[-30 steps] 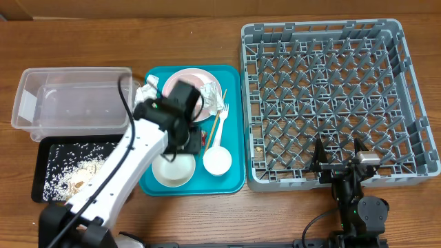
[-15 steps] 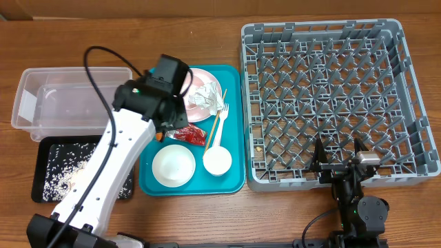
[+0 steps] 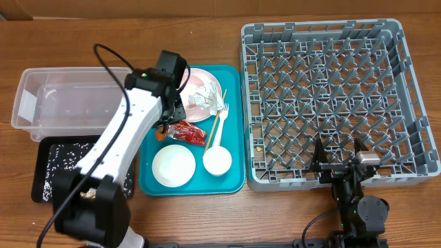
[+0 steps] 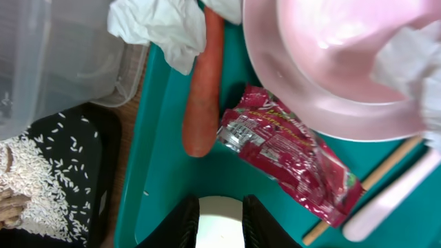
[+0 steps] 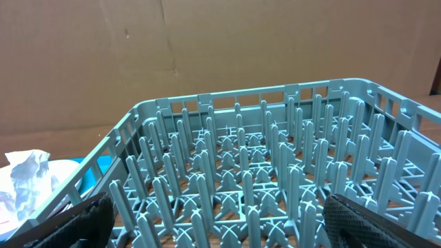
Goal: Sort waste into correct bins and load items into the dishwasher
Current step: 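Release the bowl and move the left gripper toward the carrot, then lower the left gripper around the orange carrot and close on it, then lift the carrot with the left gripper and carry it over the black tray, then lower the carrot onto the black tray and open the left gripper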
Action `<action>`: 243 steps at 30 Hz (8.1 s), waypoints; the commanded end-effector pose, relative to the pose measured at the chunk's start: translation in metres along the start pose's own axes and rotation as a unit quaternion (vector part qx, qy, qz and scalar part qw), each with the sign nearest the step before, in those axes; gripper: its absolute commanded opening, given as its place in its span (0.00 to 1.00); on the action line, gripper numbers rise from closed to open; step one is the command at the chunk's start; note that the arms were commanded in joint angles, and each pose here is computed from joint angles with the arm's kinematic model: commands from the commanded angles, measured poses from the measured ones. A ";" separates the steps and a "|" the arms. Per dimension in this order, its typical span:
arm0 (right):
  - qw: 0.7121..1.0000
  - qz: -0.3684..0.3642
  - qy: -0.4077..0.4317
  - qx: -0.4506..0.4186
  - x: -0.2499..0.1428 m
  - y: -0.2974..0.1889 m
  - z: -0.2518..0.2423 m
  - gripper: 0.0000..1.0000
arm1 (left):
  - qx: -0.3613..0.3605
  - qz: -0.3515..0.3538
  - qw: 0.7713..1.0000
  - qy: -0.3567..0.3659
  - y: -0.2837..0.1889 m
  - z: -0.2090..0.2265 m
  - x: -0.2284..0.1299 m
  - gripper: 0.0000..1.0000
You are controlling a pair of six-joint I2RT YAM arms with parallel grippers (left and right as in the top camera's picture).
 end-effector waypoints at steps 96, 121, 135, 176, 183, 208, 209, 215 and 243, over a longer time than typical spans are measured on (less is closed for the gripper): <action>1.000 -0.003 -0.002 -0.003 -0.001 0.000 -0.001 1.00 | 0.053 0.024 0.996 0.073 0.060 0.017 0.012 0.04; 1.000 -0.003 -0.002 -0.003 -0.001 0.000 -0.001 1.00 | -0.122 0.085 0.981 0.123 0.001 -0.033 0.009 0.05; 1.000 -0.003 -0.002 -0.003 -0.001 0.000 -0.001 1.00 | -0.117 -0.038 0.992 -0.019 -0.094 0.012 0.029 0.04; 1.000 -0.003 -0.002 -0.003 -0.001 0.000 -0.001 1.00 | 0.085 -0.065 0.871 -0.479 -0.071 0.226 -0.048 0.04; 1.000 -0.003 -0.002 -0.003 -0.001 0.000 -0.001 1.00 | 0.051 -0.033 0.865 -0.498 -0.025 0.225 -0.056 0.04; 1.000 -0.003 -0.002 -0.003 -0.001 0.000 -0.001 1.00 | -0.018 -0.045 0.878 -0.477 0.055 0.214 -0.063 0.04; 1.000 -0.003 -0.002 -0.003 -0.001 0.000 -0.001 1.00 | -0.019 -0.046 0.878 -0.477 0.057 0.214 -0.063 0.04; 1.000 -0.003 -0.002 -0.003 -0.001 0.000 -0.001 1.00 | -0.023 -0.054 0.877 -0.477 0.064 0.213 -0.063 0.05; 1.000 -0.003 -0.002 -0.003 -0.001 0.000 -0.001 1.00 | -0.023 -0.069 0.844 -0.531 0.086 0.216 -0.054 0.15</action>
Point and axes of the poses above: each gripper's point midway between its finger pads, its own y axis out along the fingers, its own z axis along the line the jaws close on, x = y × z, the point moved 2 cm from there along -y, back along the fingers
